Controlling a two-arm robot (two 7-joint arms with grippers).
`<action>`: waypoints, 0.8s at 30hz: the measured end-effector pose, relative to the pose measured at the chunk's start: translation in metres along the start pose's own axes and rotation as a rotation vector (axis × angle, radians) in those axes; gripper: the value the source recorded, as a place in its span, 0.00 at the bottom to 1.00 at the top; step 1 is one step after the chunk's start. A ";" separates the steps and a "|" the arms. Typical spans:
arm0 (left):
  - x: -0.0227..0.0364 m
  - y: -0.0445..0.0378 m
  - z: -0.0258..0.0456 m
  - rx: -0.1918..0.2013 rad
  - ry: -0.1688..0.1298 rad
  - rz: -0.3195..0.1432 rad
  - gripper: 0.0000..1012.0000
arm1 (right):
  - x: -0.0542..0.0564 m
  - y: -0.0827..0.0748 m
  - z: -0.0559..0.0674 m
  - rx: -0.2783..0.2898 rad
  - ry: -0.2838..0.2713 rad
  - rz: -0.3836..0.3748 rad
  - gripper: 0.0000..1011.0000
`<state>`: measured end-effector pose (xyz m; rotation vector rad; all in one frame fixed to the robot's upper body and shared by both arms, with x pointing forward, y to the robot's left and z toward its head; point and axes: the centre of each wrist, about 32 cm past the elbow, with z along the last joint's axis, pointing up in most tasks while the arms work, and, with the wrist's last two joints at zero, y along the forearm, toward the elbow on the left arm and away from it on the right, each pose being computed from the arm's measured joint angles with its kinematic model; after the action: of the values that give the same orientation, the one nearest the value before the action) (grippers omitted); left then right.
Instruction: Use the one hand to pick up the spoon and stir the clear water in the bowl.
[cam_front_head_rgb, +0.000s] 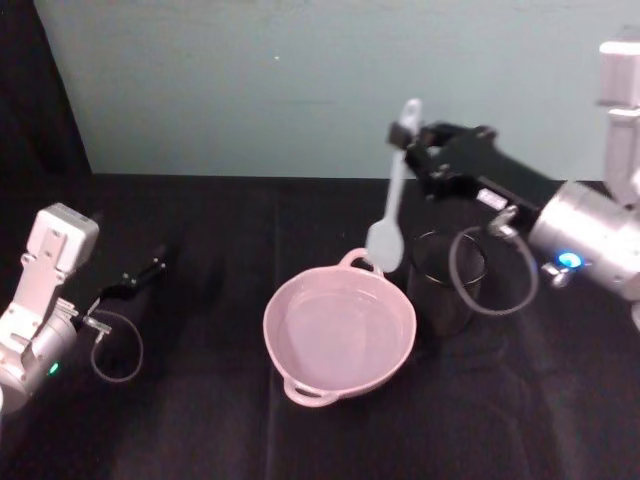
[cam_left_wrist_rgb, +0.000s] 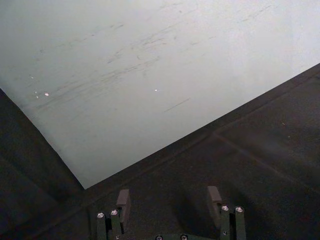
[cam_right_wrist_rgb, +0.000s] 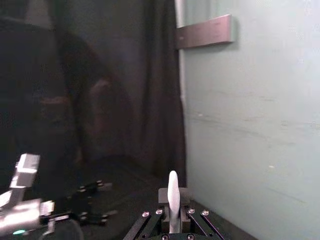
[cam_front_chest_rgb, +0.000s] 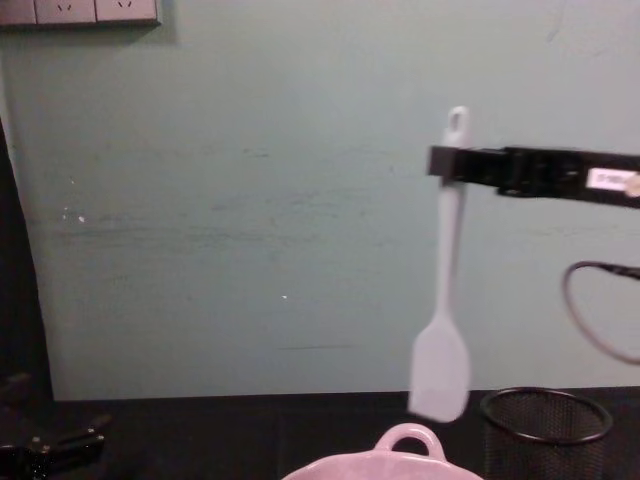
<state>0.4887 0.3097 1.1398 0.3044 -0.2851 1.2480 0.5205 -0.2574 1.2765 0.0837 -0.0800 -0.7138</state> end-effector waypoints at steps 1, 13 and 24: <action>0.0000 0.0000 0.0000 0.000 0.000 0.000 0.99 | -0.002 0.003 -0.001 -0.001 0.001 0.011 0.11; 0.0000 0.0000 0.0000 0.000 0.000 0.000 0.99 | -0.029 0.027 -0.039 -0.049 -0.046 0.096 0.11; 0.0000 0.0000 0.0000 0.000 0.000 0.000 0.99 | -0.036 0.025 -0.076 -0.039 -0.020 0.109 0.11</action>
<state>0.4886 0.3097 1.1398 0.3044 -0.2851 1.2480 0.5173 -0.2108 1.2022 0.0345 -0.0893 -0.6069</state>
